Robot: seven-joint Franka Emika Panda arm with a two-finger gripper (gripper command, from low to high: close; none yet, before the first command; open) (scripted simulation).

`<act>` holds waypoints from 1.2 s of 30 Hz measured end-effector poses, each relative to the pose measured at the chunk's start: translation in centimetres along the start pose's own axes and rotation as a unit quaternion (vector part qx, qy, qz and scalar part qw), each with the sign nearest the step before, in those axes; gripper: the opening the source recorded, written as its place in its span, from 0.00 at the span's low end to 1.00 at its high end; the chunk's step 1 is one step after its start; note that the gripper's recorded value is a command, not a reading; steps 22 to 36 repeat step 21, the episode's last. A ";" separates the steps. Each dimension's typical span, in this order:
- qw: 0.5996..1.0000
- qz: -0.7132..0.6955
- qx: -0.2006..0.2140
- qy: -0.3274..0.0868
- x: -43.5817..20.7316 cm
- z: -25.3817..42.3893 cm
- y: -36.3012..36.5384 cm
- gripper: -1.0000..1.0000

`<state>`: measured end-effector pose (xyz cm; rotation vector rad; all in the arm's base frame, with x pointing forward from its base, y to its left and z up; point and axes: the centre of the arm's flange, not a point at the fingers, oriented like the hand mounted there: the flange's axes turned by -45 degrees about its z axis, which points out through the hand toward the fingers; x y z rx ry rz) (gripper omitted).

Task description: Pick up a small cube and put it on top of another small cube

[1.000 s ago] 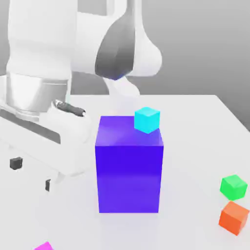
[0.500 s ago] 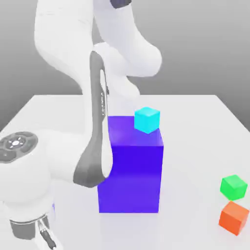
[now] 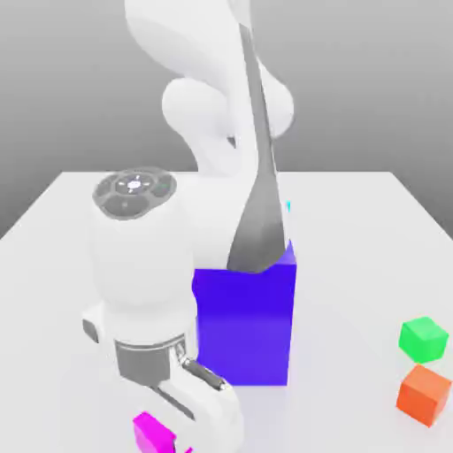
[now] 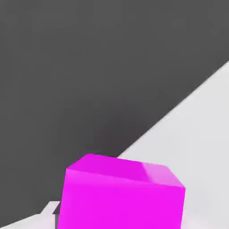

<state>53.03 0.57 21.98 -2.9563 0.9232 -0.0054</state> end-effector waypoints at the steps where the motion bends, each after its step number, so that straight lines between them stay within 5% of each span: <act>1: 1.000 -0.020 0.001 -0.001 -2.0 -0.2 -1.7 0.00; 12: 0.951 -0.309 -0.017 -0.002 -34.7 -0.3 -13.5 0.00; 18: 0.946 -0.324 -0.020 -0.001 -36.6 4.4 -13.3 0.00; 19: 0.946 -0.325 -0.021 -0.002 -36.7 4.9 -13.2 1.00; 36: 0.946 -0.325 -0.021 -0.002 -36.7 4.9 -13.2 1.00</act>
